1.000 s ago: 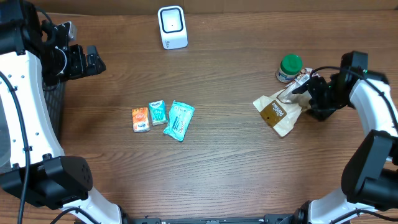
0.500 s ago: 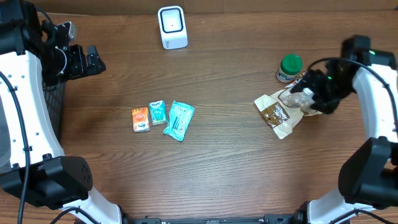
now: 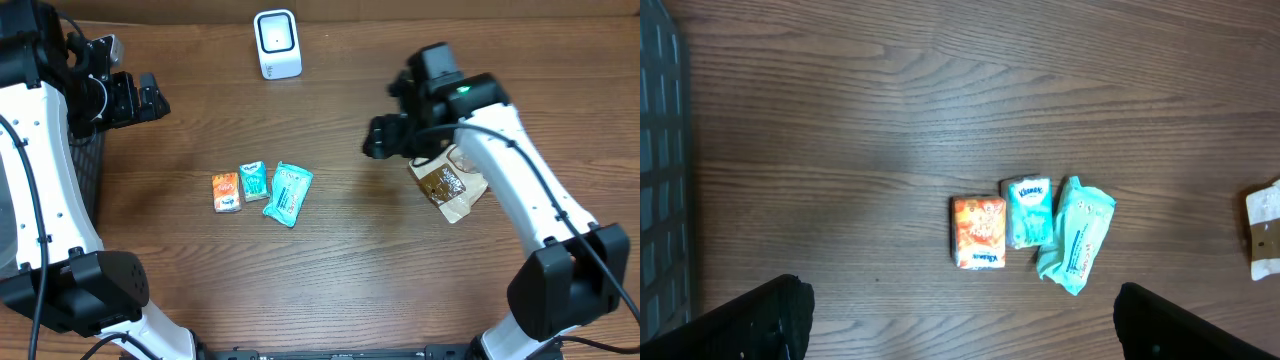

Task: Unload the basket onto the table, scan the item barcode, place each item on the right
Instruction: 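Move the right gripper over the flat teal wet-wipe pack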

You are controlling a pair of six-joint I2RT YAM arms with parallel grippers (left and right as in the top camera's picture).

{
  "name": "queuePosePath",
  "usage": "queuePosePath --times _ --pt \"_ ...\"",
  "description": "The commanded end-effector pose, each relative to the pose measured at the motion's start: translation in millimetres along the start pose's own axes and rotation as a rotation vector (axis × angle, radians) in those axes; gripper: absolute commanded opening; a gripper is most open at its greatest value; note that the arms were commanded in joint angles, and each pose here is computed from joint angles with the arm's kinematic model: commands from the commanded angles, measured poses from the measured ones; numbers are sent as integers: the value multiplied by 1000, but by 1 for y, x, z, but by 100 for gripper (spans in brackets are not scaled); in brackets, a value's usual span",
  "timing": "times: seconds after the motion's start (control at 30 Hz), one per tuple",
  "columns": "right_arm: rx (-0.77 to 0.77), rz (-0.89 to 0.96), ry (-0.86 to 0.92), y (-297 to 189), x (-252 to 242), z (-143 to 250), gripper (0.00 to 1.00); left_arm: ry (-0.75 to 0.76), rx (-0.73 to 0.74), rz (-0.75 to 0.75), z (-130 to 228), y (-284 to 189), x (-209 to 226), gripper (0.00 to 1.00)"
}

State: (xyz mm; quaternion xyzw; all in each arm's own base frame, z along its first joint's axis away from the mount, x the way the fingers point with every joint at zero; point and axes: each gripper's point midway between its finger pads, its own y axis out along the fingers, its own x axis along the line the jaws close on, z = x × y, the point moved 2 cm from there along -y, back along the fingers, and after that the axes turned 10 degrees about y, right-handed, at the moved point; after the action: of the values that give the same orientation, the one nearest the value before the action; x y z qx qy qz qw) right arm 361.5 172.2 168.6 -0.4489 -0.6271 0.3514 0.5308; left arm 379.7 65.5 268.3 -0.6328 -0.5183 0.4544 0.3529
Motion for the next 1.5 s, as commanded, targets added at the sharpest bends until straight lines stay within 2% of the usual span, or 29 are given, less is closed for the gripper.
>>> queuePosePath --times 0.0,0.33,0.57,0.93,1.2,1.33,1.4,1.47 --pt "-19 22 -98 16 15 -3 76 17 -12 -6 -2 -3 1 100" --pt "120 -234 -110 101 52 -4 74 17 -12 -6 -2 -3 1 100" --pt "89 -316 -130 133 75 -12 69 17 -12 -6 -2 -3 1 100" --pt "58 -161 -418 170 82 8 68 17 -12 -6 -2 -3 1 100" --pt "105 -135 -422 189 76 20 68 17 -12 -6 -2 -3 1 100" --pt "129 -135 -404 189 75 26 61 17 -12 -6 -2 -3 1 100" --pt "146 -126 -366 189 73 29 50 17 -12 -6 -2 -3 1 100" --pt "163 -118 -351 189 73 34 45 17 -12 -6 -2 -3 1 100"
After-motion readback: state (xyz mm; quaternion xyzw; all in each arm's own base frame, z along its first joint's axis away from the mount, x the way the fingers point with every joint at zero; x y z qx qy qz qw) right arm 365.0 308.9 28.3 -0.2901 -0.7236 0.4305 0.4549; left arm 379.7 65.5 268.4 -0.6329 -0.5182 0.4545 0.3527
